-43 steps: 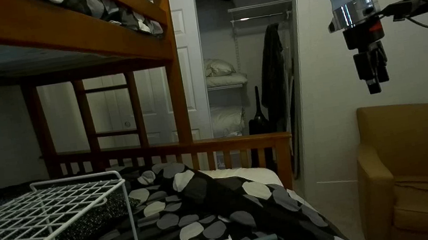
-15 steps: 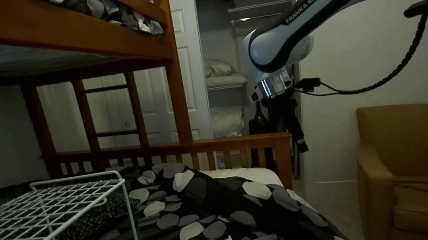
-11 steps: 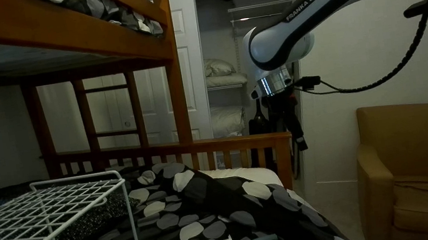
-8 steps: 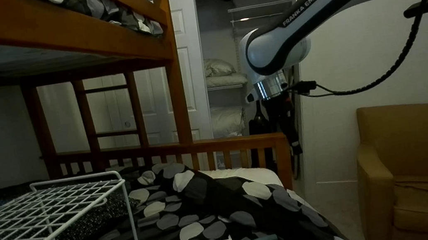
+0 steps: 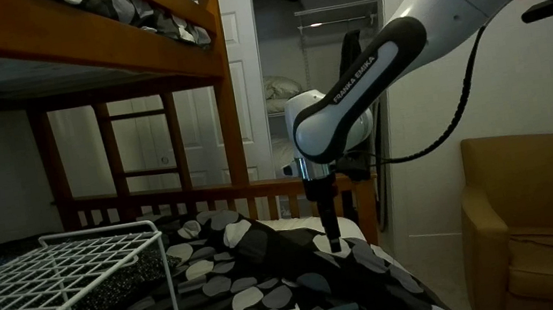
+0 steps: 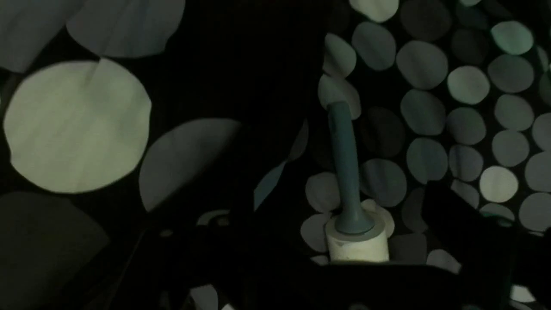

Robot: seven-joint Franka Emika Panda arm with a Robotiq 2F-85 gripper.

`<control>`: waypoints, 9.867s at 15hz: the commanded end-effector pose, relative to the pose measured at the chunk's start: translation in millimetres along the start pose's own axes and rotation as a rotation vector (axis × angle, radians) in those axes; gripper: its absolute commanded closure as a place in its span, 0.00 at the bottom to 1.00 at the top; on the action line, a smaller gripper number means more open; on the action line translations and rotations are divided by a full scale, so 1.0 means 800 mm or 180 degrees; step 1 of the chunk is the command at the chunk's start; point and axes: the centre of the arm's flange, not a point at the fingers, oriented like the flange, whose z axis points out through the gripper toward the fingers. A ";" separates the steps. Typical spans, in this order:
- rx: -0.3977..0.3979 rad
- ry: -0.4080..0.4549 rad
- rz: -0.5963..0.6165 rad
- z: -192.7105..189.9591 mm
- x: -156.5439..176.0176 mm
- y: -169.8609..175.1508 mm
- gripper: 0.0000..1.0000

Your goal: Put the lint roller on the right end of the bed then put the comforter over it

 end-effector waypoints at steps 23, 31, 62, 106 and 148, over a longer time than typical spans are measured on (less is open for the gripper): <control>-0.0224 0.0575 -0.0395 0.146 0.126 -0.057 0.00; -0.0094 0.0579 -0.0408 0.161 0.130 -0.066 0.51; -0.1146 0.1146 0.0428 -0.065 0.018 0.088 0.67; -0.0859 0.1420 0.0957 0.114 -0.053 0.372 0.67; 0.0621 -0.0158 0.2314 0.131 0.027 0.141 0.10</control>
